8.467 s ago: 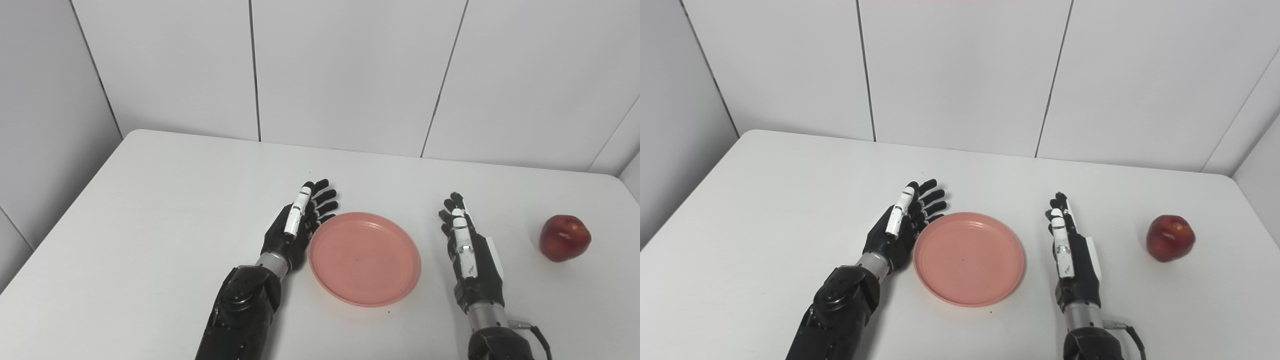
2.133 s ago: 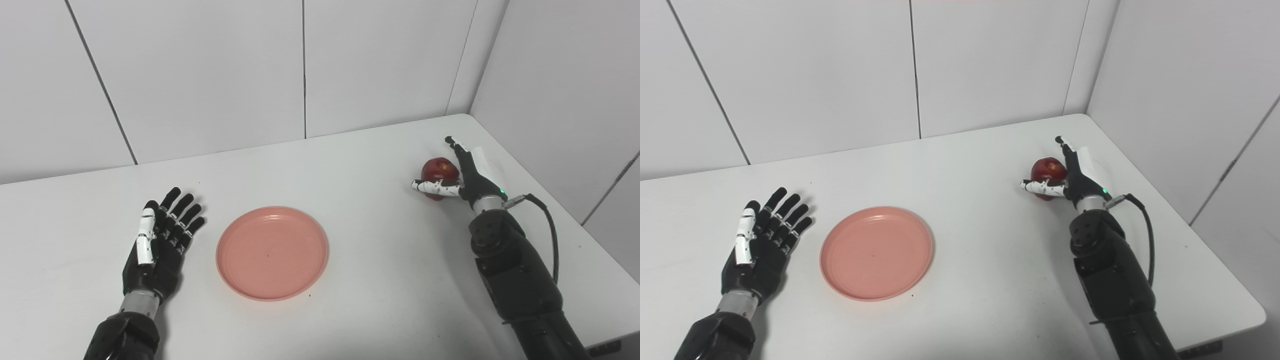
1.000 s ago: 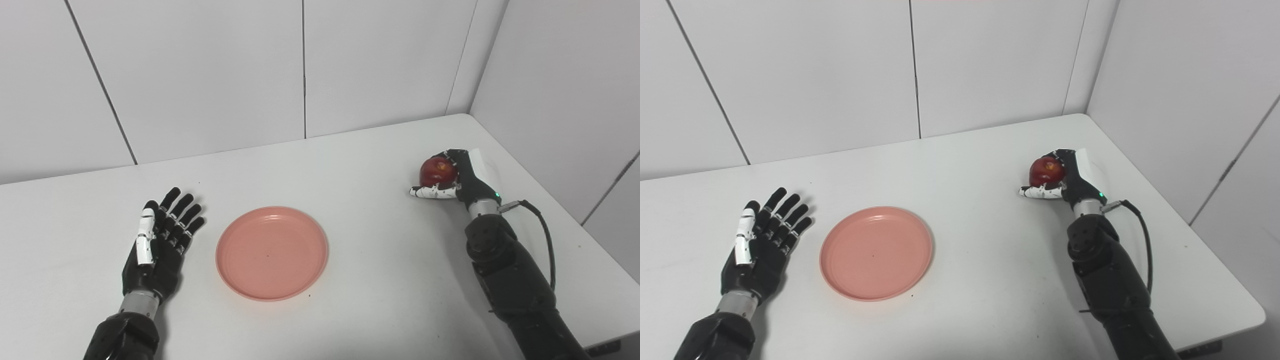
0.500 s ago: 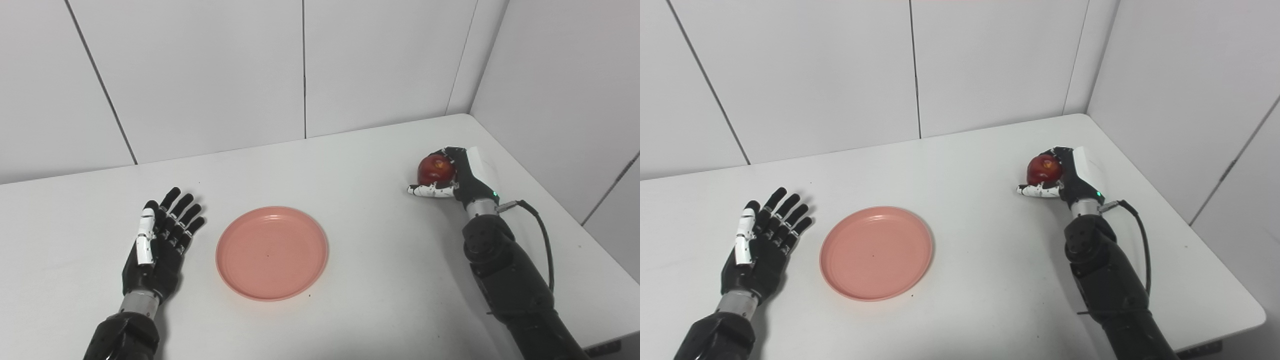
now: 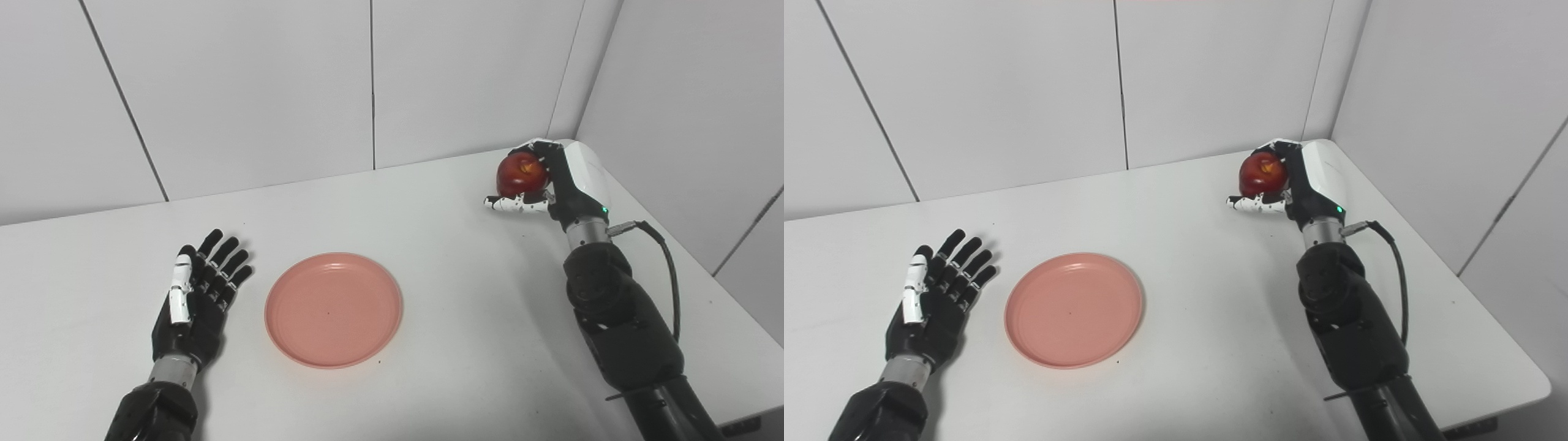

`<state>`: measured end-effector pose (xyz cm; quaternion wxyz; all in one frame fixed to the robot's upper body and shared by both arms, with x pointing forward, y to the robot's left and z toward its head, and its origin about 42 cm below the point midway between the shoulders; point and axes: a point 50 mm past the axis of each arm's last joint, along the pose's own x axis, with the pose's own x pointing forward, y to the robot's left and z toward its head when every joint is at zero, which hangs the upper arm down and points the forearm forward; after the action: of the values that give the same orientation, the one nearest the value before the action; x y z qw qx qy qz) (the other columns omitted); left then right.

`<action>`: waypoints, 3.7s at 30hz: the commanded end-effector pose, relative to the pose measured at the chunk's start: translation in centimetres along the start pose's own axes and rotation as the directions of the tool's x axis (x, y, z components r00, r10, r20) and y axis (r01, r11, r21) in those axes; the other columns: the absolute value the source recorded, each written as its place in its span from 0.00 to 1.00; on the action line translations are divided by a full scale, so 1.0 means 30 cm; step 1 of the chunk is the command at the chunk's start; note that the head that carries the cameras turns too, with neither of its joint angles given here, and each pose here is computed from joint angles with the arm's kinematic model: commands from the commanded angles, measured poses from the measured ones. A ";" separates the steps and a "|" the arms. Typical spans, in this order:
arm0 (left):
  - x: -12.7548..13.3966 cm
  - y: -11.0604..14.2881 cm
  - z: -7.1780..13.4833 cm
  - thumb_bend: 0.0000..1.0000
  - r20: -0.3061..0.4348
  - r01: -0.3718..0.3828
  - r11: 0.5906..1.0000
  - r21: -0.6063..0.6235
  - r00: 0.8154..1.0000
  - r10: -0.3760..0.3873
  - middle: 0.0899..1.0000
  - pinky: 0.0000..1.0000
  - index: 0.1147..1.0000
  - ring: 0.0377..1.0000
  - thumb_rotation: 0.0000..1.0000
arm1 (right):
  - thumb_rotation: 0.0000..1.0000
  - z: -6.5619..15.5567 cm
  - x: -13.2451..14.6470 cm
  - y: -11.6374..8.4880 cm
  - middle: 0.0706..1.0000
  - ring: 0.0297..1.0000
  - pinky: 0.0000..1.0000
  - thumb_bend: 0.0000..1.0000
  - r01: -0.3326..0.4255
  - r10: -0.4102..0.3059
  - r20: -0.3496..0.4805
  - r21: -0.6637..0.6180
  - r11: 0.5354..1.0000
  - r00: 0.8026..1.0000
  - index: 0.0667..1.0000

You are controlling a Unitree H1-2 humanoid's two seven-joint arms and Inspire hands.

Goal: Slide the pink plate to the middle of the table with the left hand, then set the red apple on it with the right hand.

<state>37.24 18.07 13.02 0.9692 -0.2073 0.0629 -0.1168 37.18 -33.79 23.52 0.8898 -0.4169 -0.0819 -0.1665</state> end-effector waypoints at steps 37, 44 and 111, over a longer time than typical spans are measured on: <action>0.010 -0.111 -0.031 0.37 -0.002 -0.102 0.995 -0.003 0.995 0.102 0.85 0.84 0.83 0.84 1.00 | 0.13 0.573 -0.154 0.346 0.42 0.36 0.30 0.52 -0.302 0.207 0.434 0.164 0.939 0.877 0.45; 0.019 -0.102 -0.014 0.38 0.009 -0.112 0.994 -0.012 0.994 0.112 0.85 0.84 0.83 0.85 1.00 | 0.13 0.583 -0.203 0.395 0.42 0.36 0.29 0.52 -0.364 0.248 0.462 0.180 0.914 0.852 0.45; 0.022 -0.129 0.010 0.37 0.032 -0.099 0.995 0.018 0.995 0.098 0.85 0.83 0.84 0.84 1.00 | 0.13 0.476 -0.289 0.581 0.43 0.37 0.31 0.52 -0.502 0.431 0.424 0.066 0.863 0.796 0.45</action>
<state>36.81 15.18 14.02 0.9766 -0.1976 0.0630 -0.0567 34.86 -10.78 15.95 0.9058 -0.3742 -0.1153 0.1616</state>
